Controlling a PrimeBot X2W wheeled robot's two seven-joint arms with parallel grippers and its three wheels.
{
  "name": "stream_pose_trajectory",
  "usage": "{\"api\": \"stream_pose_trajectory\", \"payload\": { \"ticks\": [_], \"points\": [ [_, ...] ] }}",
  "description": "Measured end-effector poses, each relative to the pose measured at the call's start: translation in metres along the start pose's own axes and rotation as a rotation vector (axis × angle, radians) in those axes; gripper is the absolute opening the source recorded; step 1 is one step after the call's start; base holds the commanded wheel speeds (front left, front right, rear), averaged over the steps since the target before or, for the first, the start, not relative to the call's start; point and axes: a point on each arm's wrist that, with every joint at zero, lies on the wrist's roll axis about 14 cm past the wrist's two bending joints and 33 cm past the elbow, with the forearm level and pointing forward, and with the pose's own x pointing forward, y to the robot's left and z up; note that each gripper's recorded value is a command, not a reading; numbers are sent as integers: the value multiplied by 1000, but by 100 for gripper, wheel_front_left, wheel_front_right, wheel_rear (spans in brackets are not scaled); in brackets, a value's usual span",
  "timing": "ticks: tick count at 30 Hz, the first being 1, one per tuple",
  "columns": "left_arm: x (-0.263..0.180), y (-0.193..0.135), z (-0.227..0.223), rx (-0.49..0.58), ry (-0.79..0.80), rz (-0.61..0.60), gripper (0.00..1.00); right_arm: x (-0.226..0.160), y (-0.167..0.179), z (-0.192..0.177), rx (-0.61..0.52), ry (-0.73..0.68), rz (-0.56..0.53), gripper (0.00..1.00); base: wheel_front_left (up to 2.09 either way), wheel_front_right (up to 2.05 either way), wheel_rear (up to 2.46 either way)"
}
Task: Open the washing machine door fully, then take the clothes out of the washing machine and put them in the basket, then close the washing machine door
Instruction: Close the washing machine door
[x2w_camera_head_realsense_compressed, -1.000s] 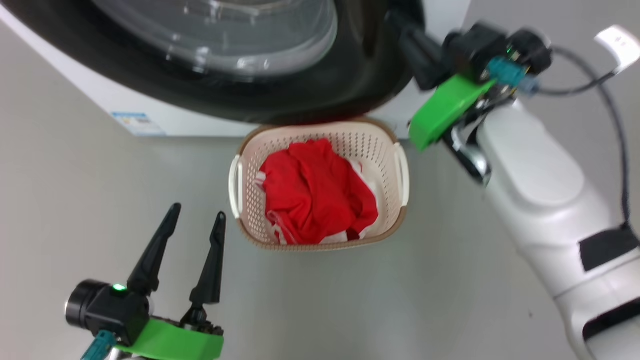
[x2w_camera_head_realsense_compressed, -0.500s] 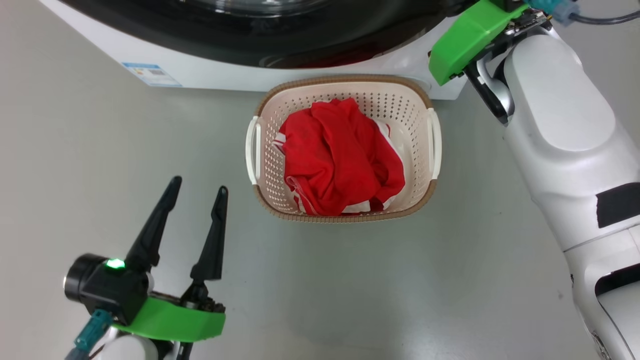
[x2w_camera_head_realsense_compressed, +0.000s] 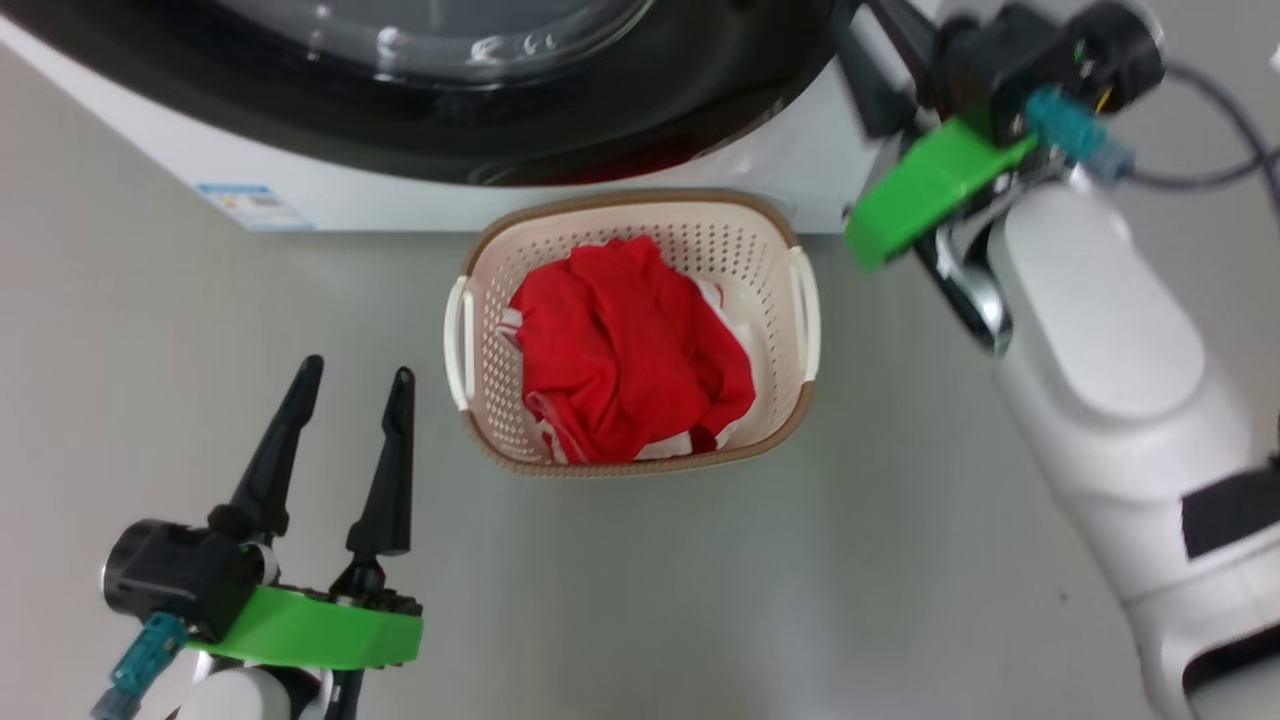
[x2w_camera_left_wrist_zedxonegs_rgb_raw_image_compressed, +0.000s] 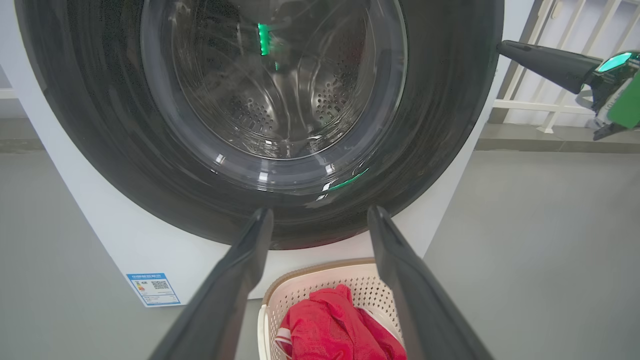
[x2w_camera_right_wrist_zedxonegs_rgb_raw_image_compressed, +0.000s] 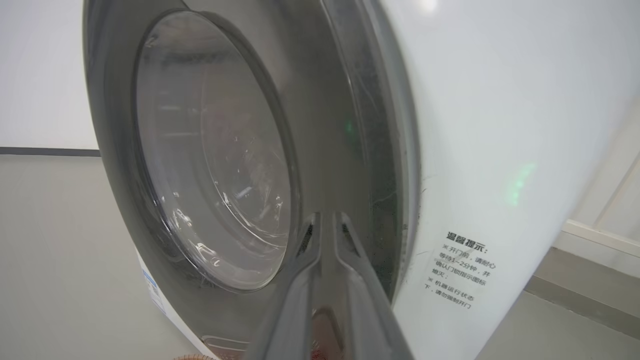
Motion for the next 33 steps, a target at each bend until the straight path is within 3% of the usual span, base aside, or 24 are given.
{"api": "stream_pose_trajectory", "payload": {
  "ticks": [9,18,33],
  "points": [
    [1,-16,7,-55,-25,-31,100,-68,-11,14,16,-28,-101,100,0,0,0],
    [-10,-41,18,-86,-49,-92,100,-151,-39,49,15,-94,-290,100,0,0,0],
    [-37,-71,62,-55,-162,-176,100,-283,-57,74,6,-132,-533,100,0,0,0]
  ]
}}
